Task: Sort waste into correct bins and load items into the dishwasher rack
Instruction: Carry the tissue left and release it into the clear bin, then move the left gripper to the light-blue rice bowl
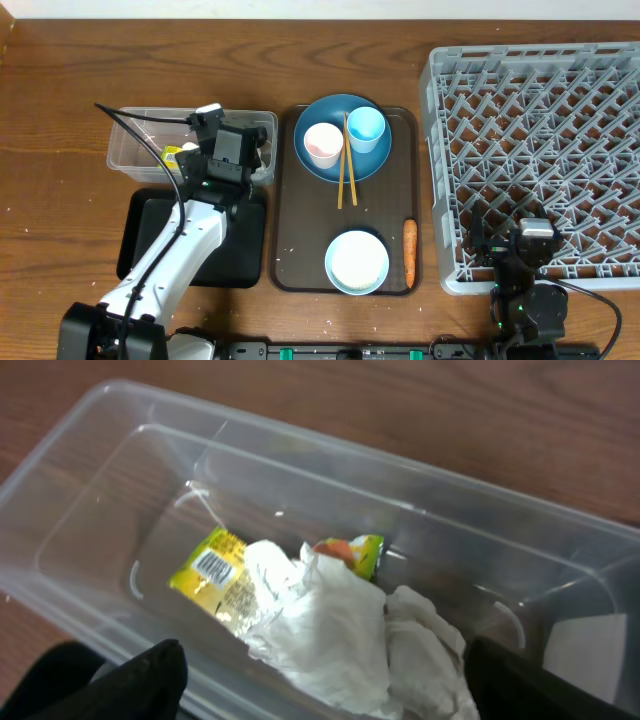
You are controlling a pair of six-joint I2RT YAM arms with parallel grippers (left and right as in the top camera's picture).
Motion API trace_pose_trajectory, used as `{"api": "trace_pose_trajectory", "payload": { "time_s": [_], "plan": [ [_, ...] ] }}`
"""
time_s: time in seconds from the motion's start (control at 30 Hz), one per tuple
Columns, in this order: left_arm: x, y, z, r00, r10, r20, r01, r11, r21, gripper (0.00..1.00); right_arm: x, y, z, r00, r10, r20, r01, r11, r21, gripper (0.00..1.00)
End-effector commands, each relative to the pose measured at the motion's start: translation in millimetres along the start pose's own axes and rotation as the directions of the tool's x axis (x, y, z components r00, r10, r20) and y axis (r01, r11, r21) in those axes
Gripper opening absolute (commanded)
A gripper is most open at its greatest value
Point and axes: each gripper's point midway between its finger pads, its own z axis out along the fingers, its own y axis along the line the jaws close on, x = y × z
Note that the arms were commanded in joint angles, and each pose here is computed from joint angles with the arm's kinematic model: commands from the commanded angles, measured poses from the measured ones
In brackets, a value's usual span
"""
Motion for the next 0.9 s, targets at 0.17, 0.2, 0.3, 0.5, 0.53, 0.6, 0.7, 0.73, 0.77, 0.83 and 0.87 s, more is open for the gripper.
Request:
{"api": "trace_pose_trajectory", "payload": {
  "time_s": [0.17, 0.2, 0.3, 0.5, 0.53, 0.6, 0.7, 0.73, 0.77, 0.83, 0.87],
  "plan": [
    [-16, -16, -55, 0.999, 0.013, 0.044, -0.02, 0.989, 0.147, 0.93, 1, -2, 0, 1.0, -0.005, -0.004, 0.005, 1.0, 0.011, 0.99],
    [-15, -21, -66, 0.999, 0.018, 0.041, -0.025, 0.981, 0.192, 0.94, 1, -2, 0, 1.0, -0.005, -0.004, 0.005, 1.0, 0.011, 0.99],
    [0, -43, -107, 0.998, 0.054, -0.009, -0.047, 0.917, 0.395, 0.94, 1, -2, 0, 1.0, -0.005, -0.004, 0.005, 1.0, 0.011, 0.99],
    [49, -97, -217, 0.965, 0.229, -0.124, -0.016, 0.525, 0.851, 0.89, 1, -2, 0, 1.0, -0.005, -0.004, 0.005, 1.0, 0.011, 0.99],
    [58, -101, -229, 0.955, 0.264, -0.136, -0.007, 0.478, 0.879, 0.86, 1, -2, 0, 1.0, -0.005, -0.004, 0.005, 1.0, 0.011, 0.99],
    [76, -103, -240, 0.932, 0.312, -0.187, 0.025, 0.458, 0.889, 0.84, 1, -2, 0, 1.0, -0.005, -0.004, 0.005, 1.0, 0.011, 0.99],
    [104, -105, -248, 0.884, 0.389, -0.259, 0.053, 0.468, 0.882, 0.83, 1, -2, 0, 1.0, -0.005, -0.004, 0.005, 1.0, 0.011, 0.99],
    [111, -106, -250, 0.869, 0.412, -0.273, 0.055, 0.467, 0.882, 0.83, 1, -2, 0, 1.0, -0.005, -0.004, 0.005, 1.0, 0.011, 0.99],
    [119, -109, -253, 0.855, 0.435, -0.282, 0.056, 0.463, 0.884, 0.81, 1, -2, 0, 1.0, -0.005, -0.004, 0.005, 1.0, 0.011, 0.99],
    [132, -117, -257, 0.833, 0.47, -0.292, 0.048, 0.465, 0.884, 0.78, 1, -2, 0, 1.0, -0.005, -0.004, 0.005, 1.0, 0.011, 0.99],
    [136, -120, -256, 0.828, 0.479, -0.291, 0.036, 0.473, 0.88, 0.76, 1, -2, 0, 1.0, -0.005, -0.004, 0.005, 1.0, 0.011, 0.99]
  ]
}}
